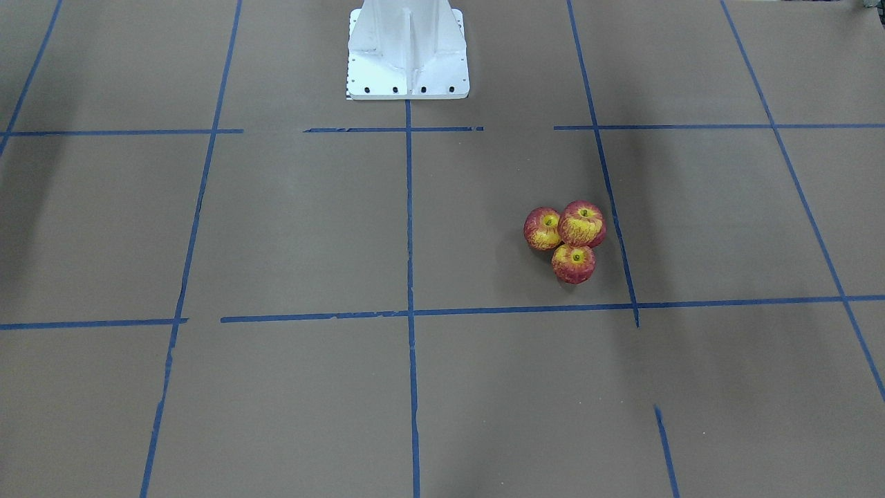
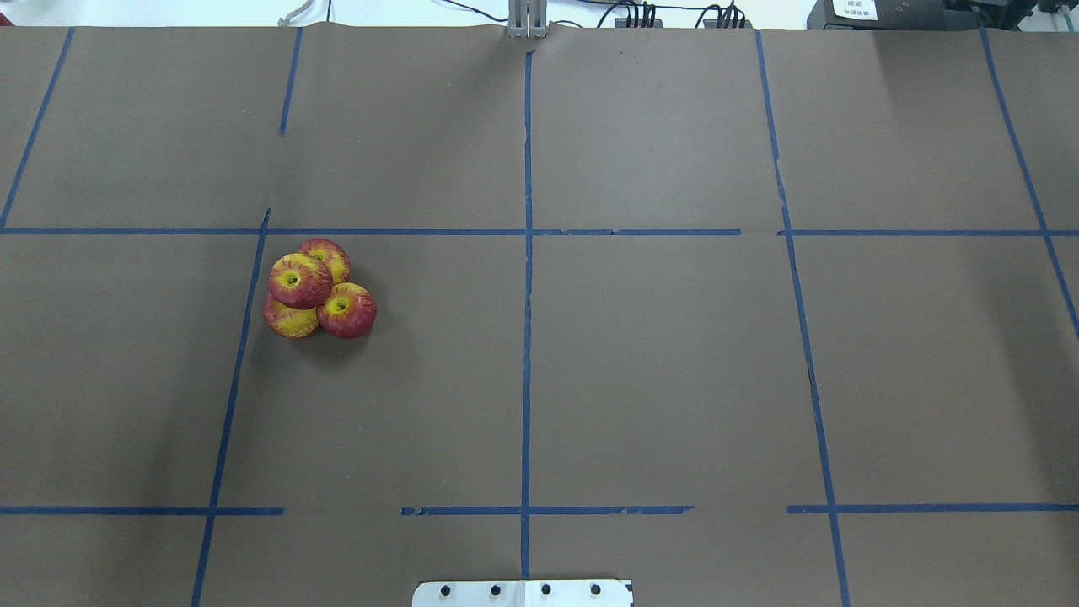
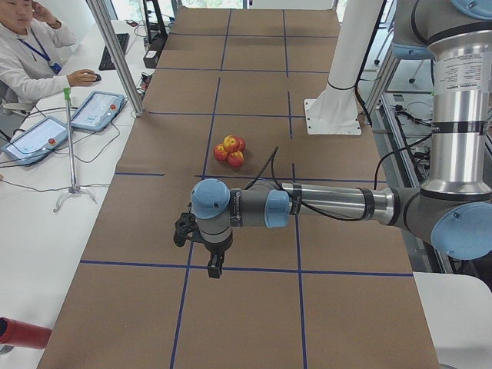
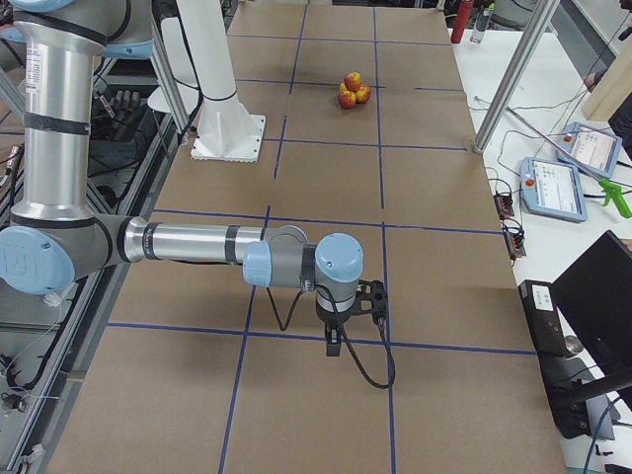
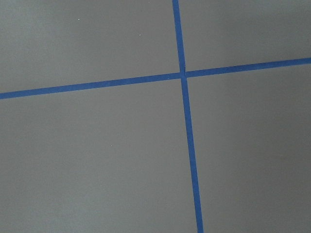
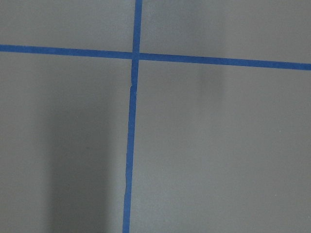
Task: Stack apples
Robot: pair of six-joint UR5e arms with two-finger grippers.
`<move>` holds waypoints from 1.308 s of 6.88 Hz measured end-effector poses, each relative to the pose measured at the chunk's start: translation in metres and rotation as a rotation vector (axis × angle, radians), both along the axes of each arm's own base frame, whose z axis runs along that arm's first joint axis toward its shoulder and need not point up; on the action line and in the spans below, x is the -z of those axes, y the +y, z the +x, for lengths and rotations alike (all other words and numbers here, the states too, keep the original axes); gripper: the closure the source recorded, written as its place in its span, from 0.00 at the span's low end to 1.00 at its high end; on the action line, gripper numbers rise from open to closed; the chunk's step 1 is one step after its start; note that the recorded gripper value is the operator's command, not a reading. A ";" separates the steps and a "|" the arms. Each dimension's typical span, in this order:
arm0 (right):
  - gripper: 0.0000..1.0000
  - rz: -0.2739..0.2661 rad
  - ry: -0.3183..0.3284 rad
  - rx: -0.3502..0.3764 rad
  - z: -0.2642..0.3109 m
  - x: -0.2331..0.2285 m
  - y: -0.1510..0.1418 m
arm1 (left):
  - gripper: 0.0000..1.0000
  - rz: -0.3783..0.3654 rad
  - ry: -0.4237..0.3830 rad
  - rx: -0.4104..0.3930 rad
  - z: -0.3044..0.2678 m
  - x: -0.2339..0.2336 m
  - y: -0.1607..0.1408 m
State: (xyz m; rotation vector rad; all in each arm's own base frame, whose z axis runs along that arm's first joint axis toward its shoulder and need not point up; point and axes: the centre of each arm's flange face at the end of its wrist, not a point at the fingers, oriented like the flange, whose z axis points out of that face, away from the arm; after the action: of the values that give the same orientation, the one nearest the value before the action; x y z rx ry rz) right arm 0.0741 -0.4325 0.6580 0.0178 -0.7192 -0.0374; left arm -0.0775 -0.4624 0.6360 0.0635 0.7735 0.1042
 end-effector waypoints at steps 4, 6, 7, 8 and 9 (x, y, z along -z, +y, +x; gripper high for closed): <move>0.00 0.000 0.000 0.000 0.000 0.000 0.000 | 0.00 0.003 0.000 -0.005 0.002 0.001 -0.001; 0.00 0.000 0.000 0.000 0.000 0.000 0.000 | 0.00 0.002 0.000 -0.008 0.004 0.001 -0.001; 0.00 0.000 0.000 0.000 0.000 0.000 0.000 | 0.00 0.000 0.000 -0.008 0.004 0.001 -0.001; 0.00 0.000 0.000 0.000 0.000 0.000 0.000 | 0.00 0.000 0.000 -0.010 0.005 0.001 -0.001; 0.00 0.000 0.000 0.000 0.000 0.000 0.000 | 0.00 0.000 0.001 -0.010 0.005 0.001 -0.001</move>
State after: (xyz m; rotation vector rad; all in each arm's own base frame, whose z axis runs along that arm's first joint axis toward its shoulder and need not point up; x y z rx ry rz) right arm 0.0741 -0.4325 0.6579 0.0180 -0.7192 -0.0378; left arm -0.0726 -0.4632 0.6349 0.0593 0.7749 0.1138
